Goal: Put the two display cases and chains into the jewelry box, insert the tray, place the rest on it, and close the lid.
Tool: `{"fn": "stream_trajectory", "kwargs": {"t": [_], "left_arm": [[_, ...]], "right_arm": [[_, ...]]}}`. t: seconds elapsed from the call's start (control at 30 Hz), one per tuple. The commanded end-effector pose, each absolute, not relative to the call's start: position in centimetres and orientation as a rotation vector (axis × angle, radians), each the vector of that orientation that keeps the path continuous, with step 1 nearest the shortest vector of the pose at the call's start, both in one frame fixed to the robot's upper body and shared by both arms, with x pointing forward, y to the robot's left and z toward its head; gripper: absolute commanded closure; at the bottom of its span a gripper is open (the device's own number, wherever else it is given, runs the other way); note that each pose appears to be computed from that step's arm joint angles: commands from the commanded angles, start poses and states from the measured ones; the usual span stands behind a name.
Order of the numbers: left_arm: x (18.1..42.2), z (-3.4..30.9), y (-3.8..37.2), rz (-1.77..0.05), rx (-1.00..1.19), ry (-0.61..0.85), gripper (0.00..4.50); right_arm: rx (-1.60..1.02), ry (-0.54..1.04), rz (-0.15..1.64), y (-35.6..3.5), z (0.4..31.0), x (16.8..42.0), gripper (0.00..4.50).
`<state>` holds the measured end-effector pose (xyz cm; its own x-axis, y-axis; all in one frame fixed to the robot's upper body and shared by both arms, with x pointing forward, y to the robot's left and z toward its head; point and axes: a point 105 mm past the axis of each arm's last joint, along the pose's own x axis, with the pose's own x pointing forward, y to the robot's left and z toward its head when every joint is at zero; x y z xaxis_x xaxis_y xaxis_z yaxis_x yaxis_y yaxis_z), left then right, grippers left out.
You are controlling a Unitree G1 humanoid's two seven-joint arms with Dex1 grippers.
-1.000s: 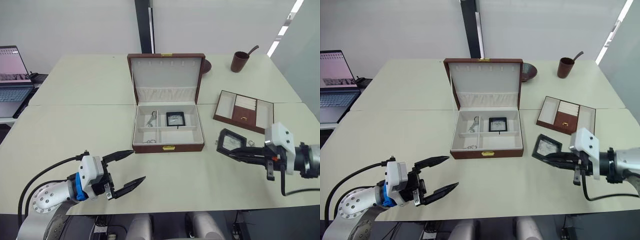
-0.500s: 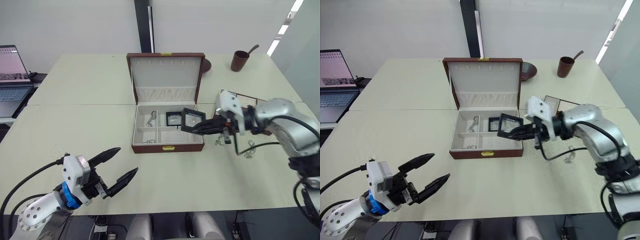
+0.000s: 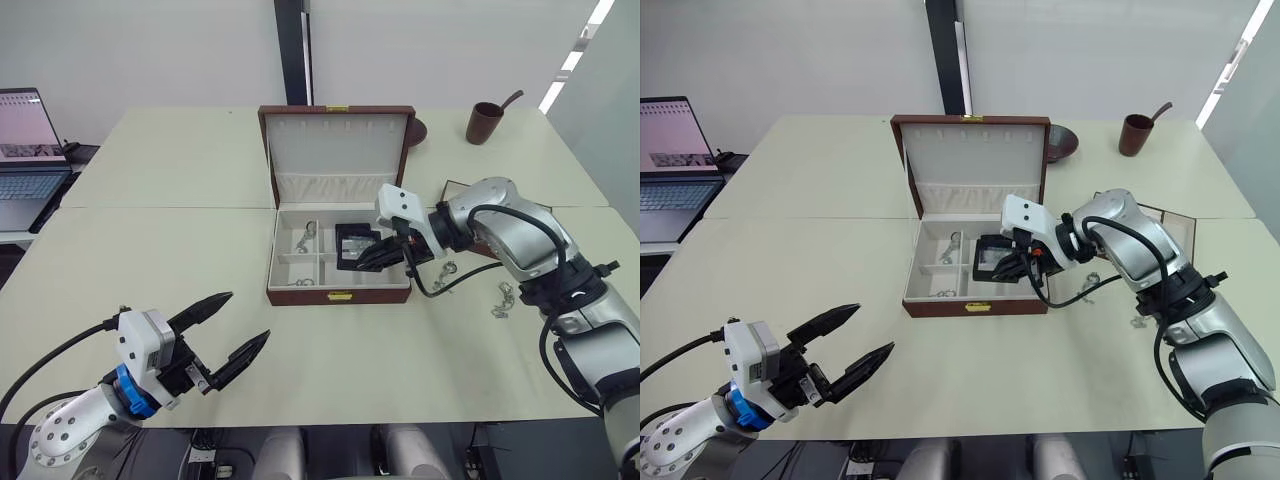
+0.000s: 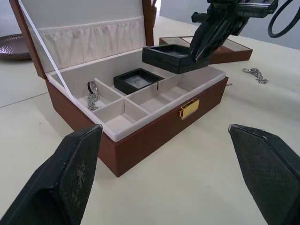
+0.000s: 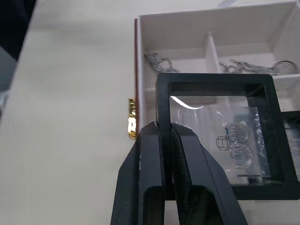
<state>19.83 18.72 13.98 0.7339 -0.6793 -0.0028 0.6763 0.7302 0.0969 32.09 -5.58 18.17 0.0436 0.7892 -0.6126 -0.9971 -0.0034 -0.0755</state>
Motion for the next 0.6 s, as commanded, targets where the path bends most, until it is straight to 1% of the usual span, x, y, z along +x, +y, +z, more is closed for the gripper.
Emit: {"fn": "stream_trajectory", "kwargs": {"t": [0.03, 0.37, 0.6], "left_arm": [[19.4, 14.6, 18.1, -0.759, 0.107, -0.062, 0.00], [19.4, 14.6, 17.6, -0.757, 0.081, -0.066, 0.00], [19.5, 14.7, 17.5, -0.759, 0.083, -0.067, 0.00]], "right_arm": [[-0.570, 0.463, 1.517, -5.4, 19.2, 31.7, 4.48], [-0.600, 0.522, 1.468, -5.2, 17.0, 33.2, 4.48], [-0.584, 0.550, 1.486, -5.1, 16.5, 33.3, 4.48]]}}
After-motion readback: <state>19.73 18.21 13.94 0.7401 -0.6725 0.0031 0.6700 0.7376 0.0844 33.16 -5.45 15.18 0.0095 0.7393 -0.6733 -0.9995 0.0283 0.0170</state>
